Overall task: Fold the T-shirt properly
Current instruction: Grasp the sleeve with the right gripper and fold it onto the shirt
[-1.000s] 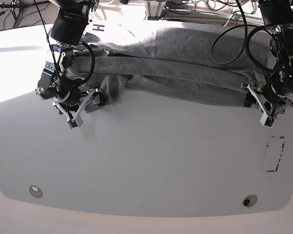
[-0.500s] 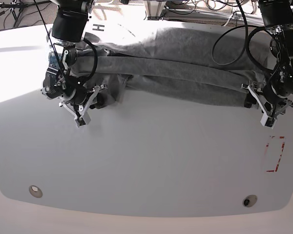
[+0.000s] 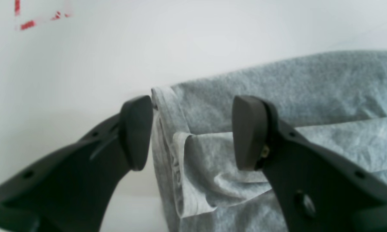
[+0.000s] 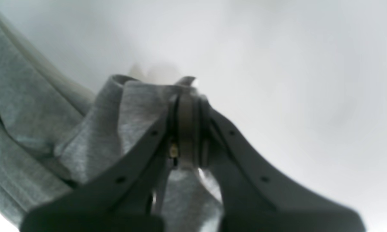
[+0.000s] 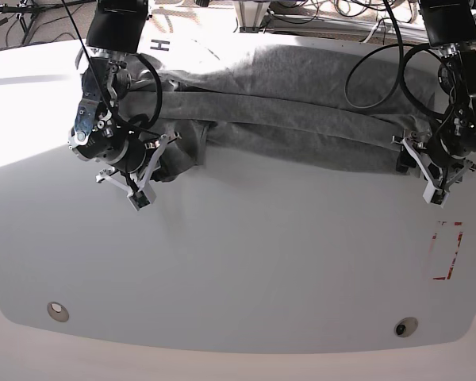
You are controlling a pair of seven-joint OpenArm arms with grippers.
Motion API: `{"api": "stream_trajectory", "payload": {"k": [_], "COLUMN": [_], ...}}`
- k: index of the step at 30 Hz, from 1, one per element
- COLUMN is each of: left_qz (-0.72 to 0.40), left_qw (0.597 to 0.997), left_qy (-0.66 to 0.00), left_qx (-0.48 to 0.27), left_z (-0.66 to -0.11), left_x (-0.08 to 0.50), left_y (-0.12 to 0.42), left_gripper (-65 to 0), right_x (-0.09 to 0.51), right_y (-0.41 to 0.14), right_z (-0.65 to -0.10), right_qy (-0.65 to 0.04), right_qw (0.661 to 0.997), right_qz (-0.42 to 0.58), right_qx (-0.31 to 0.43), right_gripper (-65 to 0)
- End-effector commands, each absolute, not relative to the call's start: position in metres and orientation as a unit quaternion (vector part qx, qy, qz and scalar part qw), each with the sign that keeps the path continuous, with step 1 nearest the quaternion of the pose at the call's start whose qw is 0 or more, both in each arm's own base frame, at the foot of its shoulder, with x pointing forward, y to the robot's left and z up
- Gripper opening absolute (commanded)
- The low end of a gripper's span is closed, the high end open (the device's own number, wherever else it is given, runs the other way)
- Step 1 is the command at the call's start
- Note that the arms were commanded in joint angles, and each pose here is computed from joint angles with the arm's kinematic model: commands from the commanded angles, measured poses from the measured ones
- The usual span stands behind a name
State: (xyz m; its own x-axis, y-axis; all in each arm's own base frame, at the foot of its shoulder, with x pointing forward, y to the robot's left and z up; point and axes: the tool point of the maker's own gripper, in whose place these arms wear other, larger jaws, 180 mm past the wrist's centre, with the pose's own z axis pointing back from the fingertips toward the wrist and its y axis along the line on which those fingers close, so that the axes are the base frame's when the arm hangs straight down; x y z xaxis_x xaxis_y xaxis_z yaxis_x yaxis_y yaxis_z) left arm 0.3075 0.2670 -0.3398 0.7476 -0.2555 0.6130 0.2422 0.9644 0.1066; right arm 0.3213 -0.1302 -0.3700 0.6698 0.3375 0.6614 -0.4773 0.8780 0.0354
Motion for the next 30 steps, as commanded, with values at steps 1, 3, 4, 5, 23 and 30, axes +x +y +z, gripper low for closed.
{"api": "stream_trajectory", "payload": {"k": [1, 3, 4, 5, 23, 30], "left_qz": [-0.133, -0.133, -0.133, -0.133, -0.133, -0.123], "left_qw": [0.929, 0.929, 0.929, 0.929, 0.93, 0.937], "left_qy": [-0.344, -0.345, -0.345, -0.344, -0.342, -0.326], "left_qx": [0.018, 0.018, 0.018, 0.018, 0.017, 0.013], "left_z": [-0.33, -0.33, -0.33, -0.33, -0.331, -0.343], "left_x": [0.315, 0.315, 0.315, 0.314, 0.314, 0.31], "left_y": [0.273, 0.273, 0.273, 0.273, 0.273, 0.278], "left_gripper": [-28.3, -28.3, -28.3, -28.3, -28.3, -28.3], "right_x": [0.329, 0.321, 0.319, 0.314, 0.224, 0.194], "right_y": [-0.124, -0.129, -0.13, -0.13, -0.1, -0.075], "right_z": [-0.326, -0.312, -0.306, -0.299, -0.296, -0.305], "right_qy": [-0.39, -0.4, -0.405, -0.411, -0.359, -0.315], "right_qw": [0.882, 0.877, 0.874, 0.869, 0.835, 0.826], "right_qz": [0.24, 0.245, 0.247, 0.251, 0.256, 0.27], "right_qx": [0.106, 0.107, 0.108, 0.115, 0.329, 0.382], "right_gripper": [-65.0, -65.0, -65.0, -65.0, -65.0, -65.0]}}
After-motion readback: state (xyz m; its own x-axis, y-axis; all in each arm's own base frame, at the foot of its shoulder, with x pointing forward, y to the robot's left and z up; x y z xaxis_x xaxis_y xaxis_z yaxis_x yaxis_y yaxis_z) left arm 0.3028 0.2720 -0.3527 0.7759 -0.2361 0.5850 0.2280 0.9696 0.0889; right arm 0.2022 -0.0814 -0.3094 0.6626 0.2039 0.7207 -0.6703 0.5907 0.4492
